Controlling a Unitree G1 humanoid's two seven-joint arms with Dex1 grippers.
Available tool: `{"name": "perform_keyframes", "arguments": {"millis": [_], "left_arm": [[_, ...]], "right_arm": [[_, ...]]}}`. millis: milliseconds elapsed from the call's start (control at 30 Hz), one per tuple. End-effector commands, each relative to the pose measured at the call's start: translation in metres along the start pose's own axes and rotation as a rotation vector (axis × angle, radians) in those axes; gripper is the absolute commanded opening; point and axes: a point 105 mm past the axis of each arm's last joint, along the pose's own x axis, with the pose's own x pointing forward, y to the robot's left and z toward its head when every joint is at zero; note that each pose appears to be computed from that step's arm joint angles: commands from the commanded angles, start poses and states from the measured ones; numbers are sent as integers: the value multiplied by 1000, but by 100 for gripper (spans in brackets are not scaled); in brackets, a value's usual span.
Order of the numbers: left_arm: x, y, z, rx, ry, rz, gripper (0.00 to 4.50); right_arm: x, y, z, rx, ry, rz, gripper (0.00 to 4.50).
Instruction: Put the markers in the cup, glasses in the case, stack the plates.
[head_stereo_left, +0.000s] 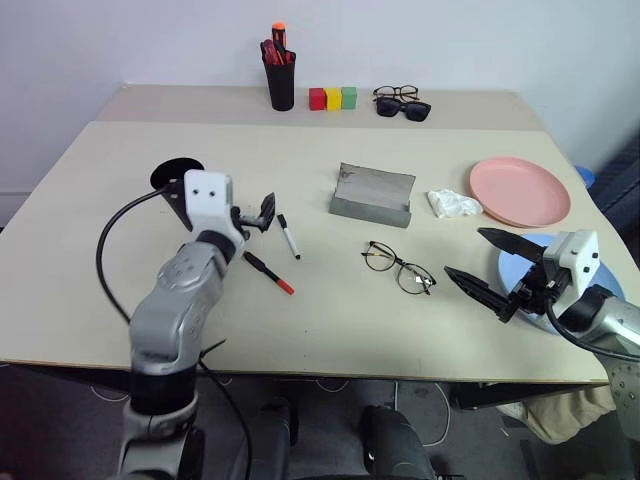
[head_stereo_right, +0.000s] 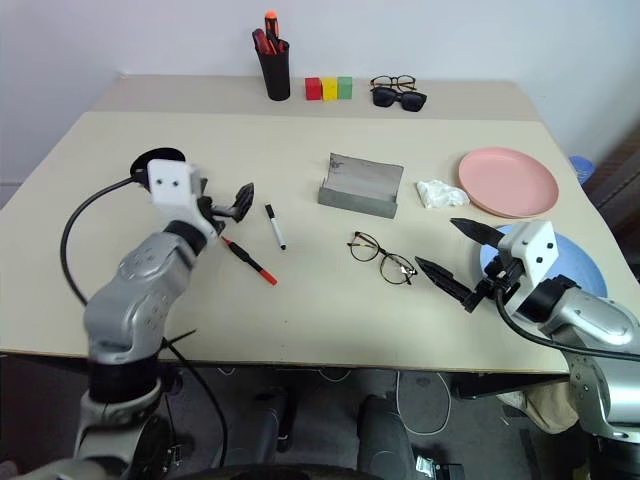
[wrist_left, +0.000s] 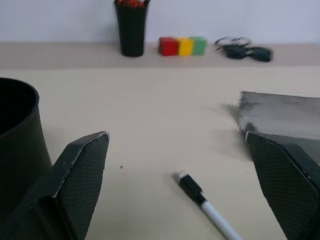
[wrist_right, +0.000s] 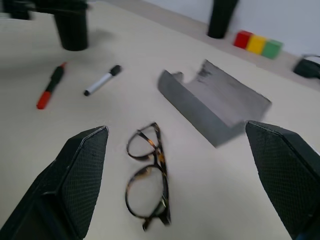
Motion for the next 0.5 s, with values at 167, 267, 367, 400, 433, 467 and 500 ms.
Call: {"name": "perform_keyframes", "arguments": {"millis": [167, 267, 367, 400, 433, 467, 500], "left_arm": [[35, -17, -14, -51, 193, 162, 450], [43, -29, -23, -76, 262, 178, 450], [50, -37, -32, -103, 319, 215, 450], [52, -40, -36, -117, 343, 227, 450], [54, -42, -39, -122, 364, 239, 450], [56, -43, -40, -123, 374, 247, 450], [57, -44, -46, -117, 404, 258, 425]], "right_arm": [[4, -5, 3, -47, -15, 13, 444], [3, -7, 2, -50, -15, 9, 444], [1, -8, 3, -56, -13, 5, 444], [1, -8, 3, -57, -13, 4, 444], [1, -8, 4, -59, -13, 2, 444], [1, -9, 4, -61, -13, 1, 444], [0, -9, 5, -64, -12, 0, 449]]}}
